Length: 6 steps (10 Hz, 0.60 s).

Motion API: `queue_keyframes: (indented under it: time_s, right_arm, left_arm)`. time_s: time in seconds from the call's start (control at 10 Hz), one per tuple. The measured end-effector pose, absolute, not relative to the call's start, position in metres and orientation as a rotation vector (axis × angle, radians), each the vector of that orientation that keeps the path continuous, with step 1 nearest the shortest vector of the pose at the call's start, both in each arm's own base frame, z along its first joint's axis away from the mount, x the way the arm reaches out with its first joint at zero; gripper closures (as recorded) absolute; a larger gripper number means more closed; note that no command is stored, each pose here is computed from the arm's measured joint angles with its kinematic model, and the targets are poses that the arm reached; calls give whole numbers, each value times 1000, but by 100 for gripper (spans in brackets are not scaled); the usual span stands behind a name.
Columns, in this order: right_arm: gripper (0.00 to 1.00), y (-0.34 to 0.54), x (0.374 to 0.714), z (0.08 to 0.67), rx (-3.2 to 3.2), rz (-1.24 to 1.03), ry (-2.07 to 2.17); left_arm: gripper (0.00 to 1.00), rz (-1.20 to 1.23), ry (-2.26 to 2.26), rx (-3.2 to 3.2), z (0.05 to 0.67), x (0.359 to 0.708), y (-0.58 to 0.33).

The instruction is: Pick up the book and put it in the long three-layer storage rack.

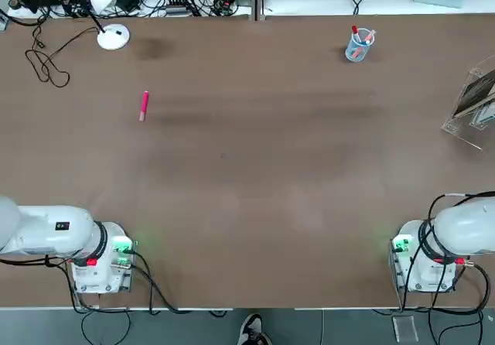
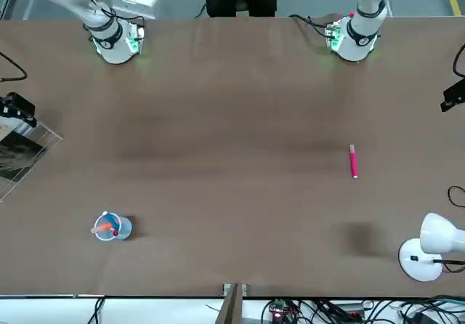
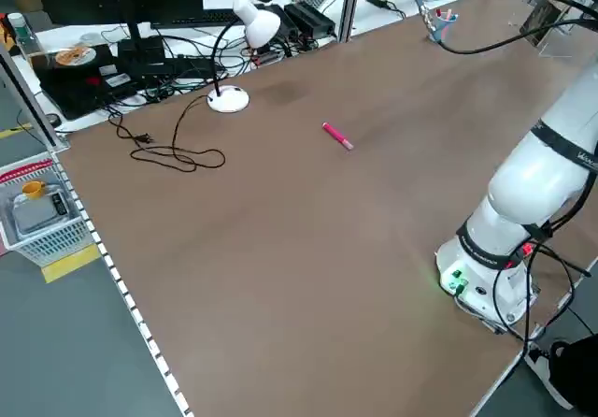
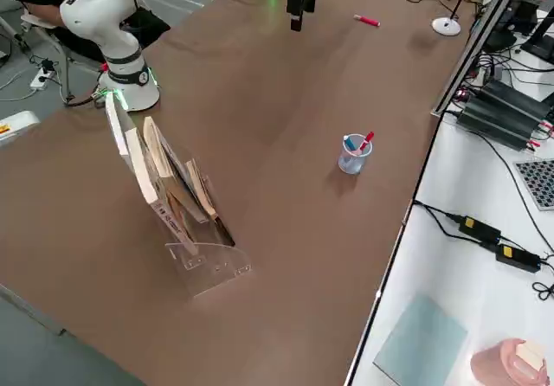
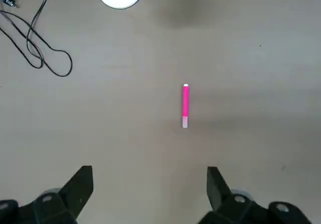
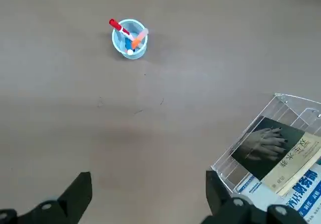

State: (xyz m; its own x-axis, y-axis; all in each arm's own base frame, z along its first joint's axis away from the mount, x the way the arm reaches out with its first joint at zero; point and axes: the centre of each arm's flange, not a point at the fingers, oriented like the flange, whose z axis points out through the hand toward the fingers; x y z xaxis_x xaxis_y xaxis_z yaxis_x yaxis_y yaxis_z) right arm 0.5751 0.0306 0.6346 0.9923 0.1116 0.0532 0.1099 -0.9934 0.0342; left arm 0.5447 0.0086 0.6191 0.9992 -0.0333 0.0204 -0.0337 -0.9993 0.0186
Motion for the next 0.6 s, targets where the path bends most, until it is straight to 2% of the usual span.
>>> queue_keyframes:
  time_s: [0.6]
  right_arm:
    - [0,47,569,646,3109,119,208]
  left_arm:
    - [0,33,-53,3123,620,545,9]
